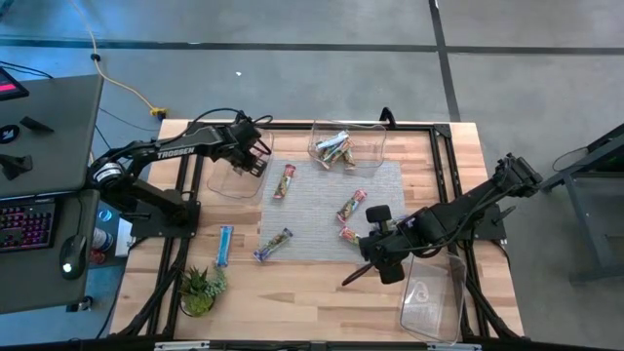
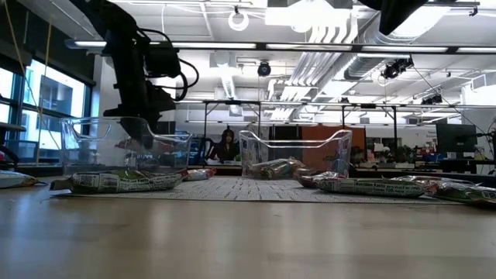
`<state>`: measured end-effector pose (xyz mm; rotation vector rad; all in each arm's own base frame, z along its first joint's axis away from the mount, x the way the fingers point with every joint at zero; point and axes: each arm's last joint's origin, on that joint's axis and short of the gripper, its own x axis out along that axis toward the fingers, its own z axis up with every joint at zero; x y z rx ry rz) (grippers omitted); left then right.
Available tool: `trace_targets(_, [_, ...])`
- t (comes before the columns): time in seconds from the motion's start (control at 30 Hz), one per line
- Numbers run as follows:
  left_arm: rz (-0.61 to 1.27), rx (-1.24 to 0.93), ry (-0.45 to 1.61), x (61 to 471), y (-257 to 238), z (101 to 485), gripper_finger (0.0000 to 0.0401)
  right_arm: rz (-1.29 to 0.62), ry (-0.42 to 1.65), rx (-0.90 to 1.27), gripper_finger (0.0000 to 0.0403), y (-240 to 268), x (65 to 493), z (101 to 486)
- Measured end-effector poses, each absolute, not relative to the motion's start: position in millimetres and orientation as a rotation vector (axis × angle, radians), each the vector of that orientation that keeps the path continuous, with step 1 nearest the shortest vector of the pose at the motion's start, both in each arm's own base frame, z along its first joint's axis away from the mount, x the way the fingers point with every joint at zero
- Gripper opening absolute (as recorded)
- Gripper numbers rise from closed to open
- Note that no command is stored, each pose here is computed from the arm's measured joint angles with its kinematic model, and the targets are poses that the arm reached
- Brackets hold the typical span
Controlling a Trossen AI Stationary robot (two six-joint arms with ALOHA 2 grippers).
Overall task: Pick and place Granola Bars by type
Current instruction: Put the red granola bar into the top left transparent bin
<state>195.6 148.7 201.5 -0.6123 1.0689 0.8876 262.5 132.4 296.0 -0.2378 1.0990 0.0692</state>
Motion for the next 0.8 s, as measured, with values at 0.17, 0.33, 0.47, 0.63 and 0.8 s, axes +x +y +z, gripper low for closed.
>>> trace_targets(0.17, [0.903, -0.643, 1.056, 196, 149, 201, 0.0137, 0.088, 1.107, -0.226, 0.0003, 133, 262, 296])
trace_targets(0.33, [0.894, -0.686, 1.021, 198, 149, 202, 0.0195, 0.104, 1.113, -0.217, 0.0003, 133, 262, 296])
trace_targets(0.47, [0.797, -0.795, 0.950, 206, 151, 215, 0.0213, 0.102, 1.113, -0.218, 0.0003, 133, 262, 296])
trace_targets(0.63, [0.797, -0.840, 0.797, 220, 160, 255, 0.0215, 0.100, 1.112, -0.217, 0.0002, 133, 262, 296])
trace_targets(0.8, [0.690, -0.742, 0.708, 244, 145, 286, 0.0215, 0.099, 1.112, -0.220, 0.0002, 133, 262, 296])
